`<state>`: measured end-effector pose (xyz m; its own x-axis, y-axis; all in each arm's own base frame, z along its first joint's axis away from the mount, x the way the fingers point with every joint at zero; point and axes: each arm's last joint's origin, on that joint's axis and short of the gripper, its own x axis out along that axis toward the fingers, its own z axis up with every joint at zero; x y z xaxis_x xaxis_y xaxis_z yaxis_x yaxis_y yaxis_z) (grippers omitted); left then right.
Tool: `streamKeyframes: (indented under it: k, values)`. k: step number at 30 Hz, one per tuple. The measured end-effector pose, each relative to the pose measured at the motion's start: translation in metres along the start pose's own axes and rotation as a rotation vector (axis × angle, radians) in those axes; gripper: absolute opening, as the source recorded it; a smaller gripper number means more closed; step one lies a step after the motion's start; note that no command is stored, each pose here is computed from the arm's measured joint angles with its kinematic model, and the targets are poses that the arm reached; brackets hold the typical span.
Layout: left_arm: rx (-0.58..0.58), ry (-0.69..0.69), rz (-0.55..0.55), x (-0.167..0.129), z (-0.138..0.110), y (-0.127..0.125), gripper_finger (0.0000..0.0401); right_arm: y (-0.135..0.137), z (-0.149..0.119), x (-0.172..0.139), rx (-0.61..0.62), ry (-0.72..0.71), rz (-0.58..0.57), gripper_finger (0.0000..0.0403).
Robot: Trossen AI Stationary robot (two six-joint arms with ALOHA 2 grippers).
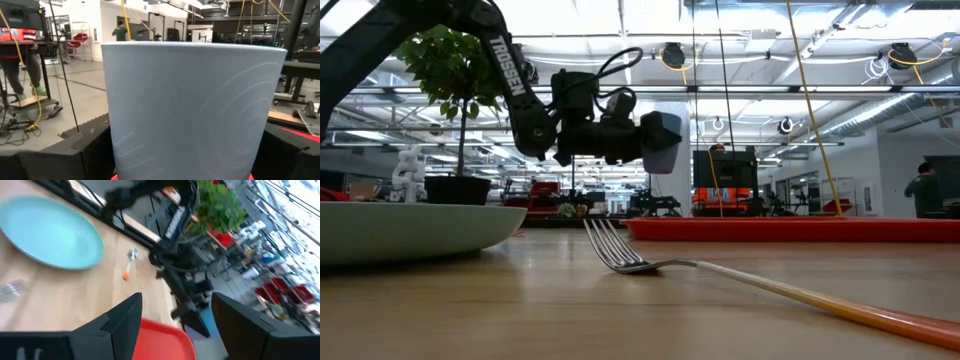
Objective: Pick and place plate/cup/fork/spoon on tray
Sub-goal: Put the blue cup on the red tray
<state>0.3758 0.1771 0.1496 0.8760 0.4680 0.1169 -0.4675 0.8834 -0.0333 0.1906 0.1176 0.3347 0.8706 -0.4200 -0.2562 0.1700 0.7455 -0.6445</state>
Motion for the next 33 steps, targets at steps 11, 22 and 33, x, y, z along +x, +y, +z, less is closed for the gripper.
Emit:
streamKeyframes:
  k: [11, 22, 33]
  values:
    - [0.003, -0.003, -0.028, -0.001, 0.000, -0.015, 0.0347, 0.002, -0.024, 0.032, -0.004, 0.075, -0.098, 0.0231]
    - [0.024, 0.001, -0.036, -0.003, -0.001, -0.036, 0.0347, -0.033, -0.057, 0.100, 0.308, 0.053, -0.159, 0.0212]
    - [0.060, 0.017, -0.055, -0.004, -0.002, -0.044, 0.0347, -0.077, -0.099, 0.158, 0.256, 0.234, 0.071, 0.0212]
